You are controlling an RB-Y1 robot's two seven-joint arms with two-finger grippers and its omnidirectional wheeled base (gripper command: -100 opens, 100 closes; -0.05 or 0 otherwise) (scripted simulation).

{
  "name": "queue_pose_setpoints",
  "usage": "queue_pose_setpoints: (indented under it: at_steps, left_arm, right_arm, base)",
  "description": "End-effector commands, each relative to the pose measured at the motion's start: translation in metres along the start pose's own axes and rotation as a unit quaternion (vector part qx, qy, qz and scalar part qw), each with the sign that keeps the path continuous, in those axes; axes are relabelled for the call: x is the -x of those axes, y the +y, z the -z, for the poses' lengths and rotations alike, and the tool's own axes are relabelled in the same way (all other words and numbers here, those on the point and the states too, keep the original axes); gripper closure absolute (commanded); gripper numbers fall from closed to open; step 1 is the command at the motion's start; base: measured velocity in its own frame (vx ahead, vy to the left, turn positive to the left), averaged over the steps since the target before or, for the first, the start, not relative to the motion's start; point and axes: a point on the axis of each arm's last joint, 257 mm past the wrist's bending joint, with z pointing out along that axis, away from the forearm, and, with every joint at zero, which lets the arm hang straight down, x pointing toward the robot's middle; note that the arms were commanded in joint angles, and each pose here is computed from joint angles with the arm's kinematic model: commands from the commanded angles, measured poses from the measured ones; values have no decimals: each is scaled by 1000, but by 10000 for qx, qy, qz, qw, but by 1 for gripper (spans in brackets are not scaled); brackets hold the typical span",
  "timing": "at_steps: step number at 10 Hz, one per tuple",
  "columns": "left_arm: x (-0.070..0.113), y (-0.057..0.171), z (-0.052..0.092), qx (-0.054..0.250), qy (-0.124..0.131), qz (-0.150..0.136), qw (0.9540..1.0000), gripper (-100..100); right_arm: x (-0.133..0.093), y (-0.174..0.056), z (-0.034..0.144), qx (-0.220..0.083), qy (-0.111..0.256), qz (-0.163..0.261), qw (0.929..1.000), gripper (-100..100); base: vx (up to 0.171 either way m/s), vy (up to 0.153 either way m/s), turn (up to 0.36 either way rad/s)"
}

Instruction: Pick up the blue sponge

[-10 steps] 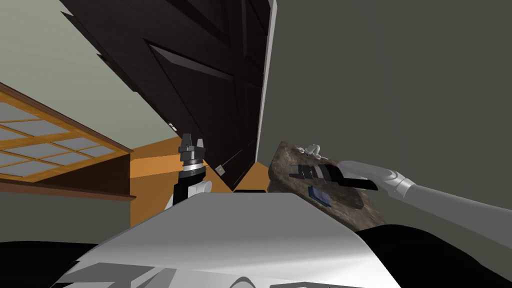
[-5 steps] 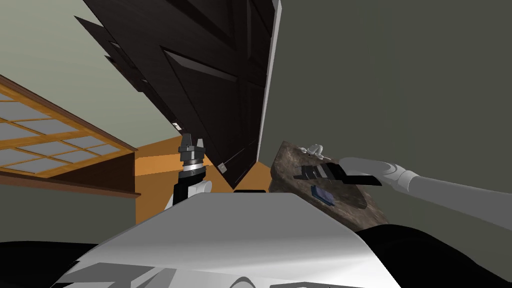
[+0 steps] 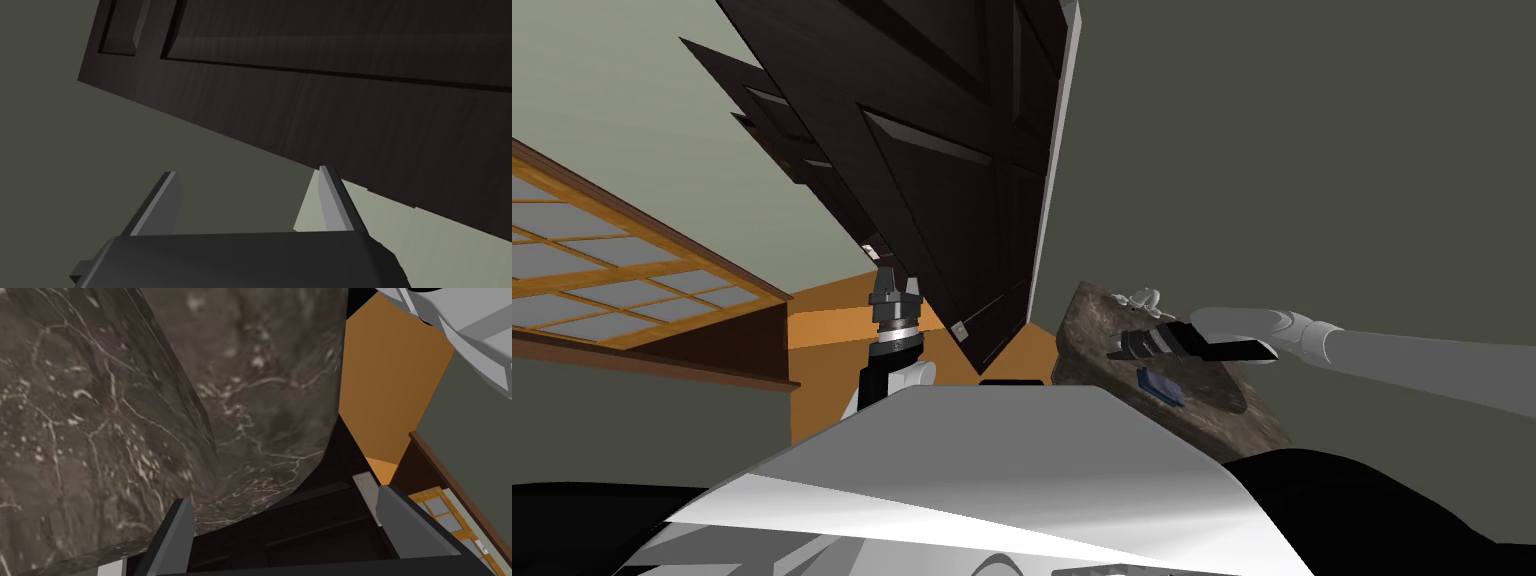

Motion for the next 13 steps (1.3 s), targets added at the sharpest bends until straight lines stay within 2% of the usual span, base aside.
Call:
queue_pose_setpoints:
  at_steps: [1, 2, 3, 4, 5, 6, 7, 9, 10, 11, 13]
  left_arm:
    - [0, 0, 0, 0, 0, 0, 10000, 0]
    - [0, 0, 0, 0, 0, 0, 10000, 0]
    - [0, 0, 0, 0, 0, 0, 10000, 0]
    - [0, 0, 0, 0, 0, 0, 10000, 0]
    - [0, 0, 0, 0, 0, 0, 10000, 0]
    - [0, 0, 0, 0, 0, 0, 10000, 0]
    - [0, 0, 0, 0, 0, 0, 10000, 0]
    - [0, 0, 0, 0, 0, 0, 10000, 0]
    - [0, 0, 0, 0, 0, 0, 10000, 0]
    - [0, 0, 0, 0, 0, 0, 10000, 0]
    - [0, 0, 0, 0, 0, 0, 10000, 0]
  right_arm:
    - [-11, 11, -4, 183, 4, -211, 9996, -100]
    - [-11, 11, -6, 173, -54, -208, 9996, -100]
    - [3, 1, -1, 37, -85, -47, 9999, -100]
    - [-1, 0, -1, 17, -14, 31, 10000, -100]
    - [-13, -8, 3, -84, 235, 75, 9997, -100]
    - [0, -15, 7, -185, 137, 226, 9995, -100]
    - [-9, -10, 5, -104, 240, 132, 9996, -100]
    - [-12, -9, 4, -87, 267, 100, 9996, -100]
    - [-22, -17, 9, -171, 502, 137, 9985, -100]
    - [-22, -17, 9, -171, 502, 137, 9985, -100]
    - [-39, -29, 17, -299, 906, 199, 9952, -100]
  base:
    - [0, 0, 0]
    - [5, -5, -3]
    - [0, 0, 0]
    - [0, 0, 0]
    - [-16, 15, 14]
    - [-27, 19, 1]
    - [-16, 10, 6]
    - [0, 0, 0]
    - [-20, 9, 7]
    - [-24, 9, 10]
    - [-46, 4, -2]
